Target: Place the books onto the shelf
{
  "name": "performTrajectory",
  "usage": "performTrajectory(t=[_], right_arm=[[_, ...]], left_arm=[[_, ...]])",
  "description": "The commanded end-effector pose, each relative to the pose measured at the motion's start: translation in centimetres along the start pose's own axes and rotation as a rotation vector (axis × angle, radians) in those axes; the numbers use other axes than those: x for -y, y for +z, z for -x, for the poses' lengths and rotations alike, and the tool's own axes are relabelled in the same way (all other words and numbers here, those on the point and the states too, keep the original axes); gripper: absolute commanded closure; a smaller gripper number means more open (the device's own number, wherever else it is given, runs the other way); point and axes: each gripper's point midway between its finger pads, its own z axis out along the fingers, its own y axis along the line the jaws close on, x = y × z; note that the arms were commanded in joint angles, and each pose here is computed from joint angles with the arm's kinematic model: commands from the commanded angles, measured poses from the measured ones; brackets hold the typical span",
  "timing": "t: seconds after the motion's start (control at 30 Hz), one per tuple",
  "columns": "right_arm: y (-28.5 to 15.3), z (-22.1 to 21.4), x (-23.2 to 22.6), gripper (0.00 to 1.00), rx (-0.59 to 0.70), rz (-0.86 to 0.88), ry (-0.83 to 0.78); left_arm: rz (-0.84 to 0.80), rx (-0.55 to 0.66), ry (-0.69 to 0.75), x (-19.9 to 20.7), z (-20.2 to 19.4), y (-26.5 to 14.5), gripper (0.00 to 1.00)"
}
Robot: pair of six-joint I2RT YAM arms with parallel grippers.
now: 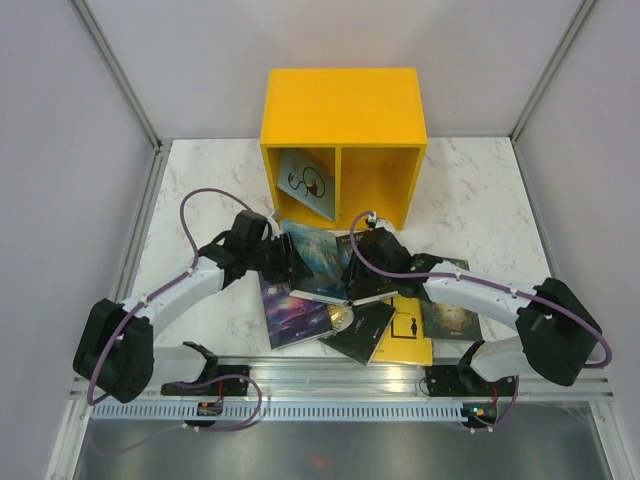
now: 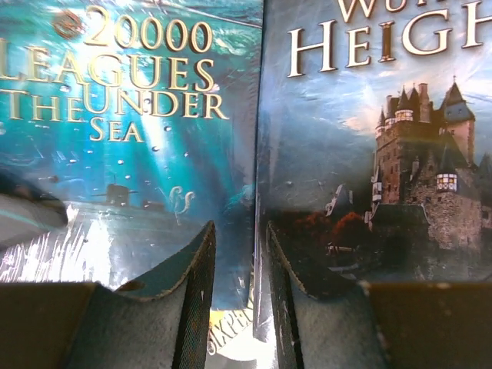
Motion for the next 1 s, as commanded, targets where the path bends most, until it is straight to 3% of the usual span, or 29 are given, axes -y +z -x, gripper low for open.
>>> performTrajectory(t=[0.0,0.13,0.2,0.27,0.47,0.8,0.97], right_arm=[[-0.7,0.1,0.4,0.62,0.019,-0.001,0.004],[-1.0,-0.1,0.8,0.63,0.026,-0.003,0.003],[-1.3,-0.3,1.0,0.63,0.029,0.001,0.006],[-1.7,-0.4,1.3,0.63,0.035,-0.001,0.011],[-3.4,-0.2,1.8,0.64,0.061,-0.002,0.014],[-6.6,0.7,1.8,0.65,0.109,0.015,0.02],[-7.1,0.8,1.7,0.65,0.106,0.017,-0.008]], left_arm=[[0.013,-0.092,0.087,0.4,-2.3,1.2,0.46],[0.002,-0.086,0.088,1.7,-1.7,1.8,0.51],[-0.005,-0.082,0.085,2.2,-1.5,1.9,0.67],[-0.005,-0.075,0.08,2.6,-1.3,2.0,0.98],[-0.003,0.026,0.065,4.1,-0.3,-0.2,0.98],[-0.051,0.473,0.035,7.2,4.0,-9.2,0.98],[-0.055,0.467,0.09,8.9,5.0,-8.8,0.98]])
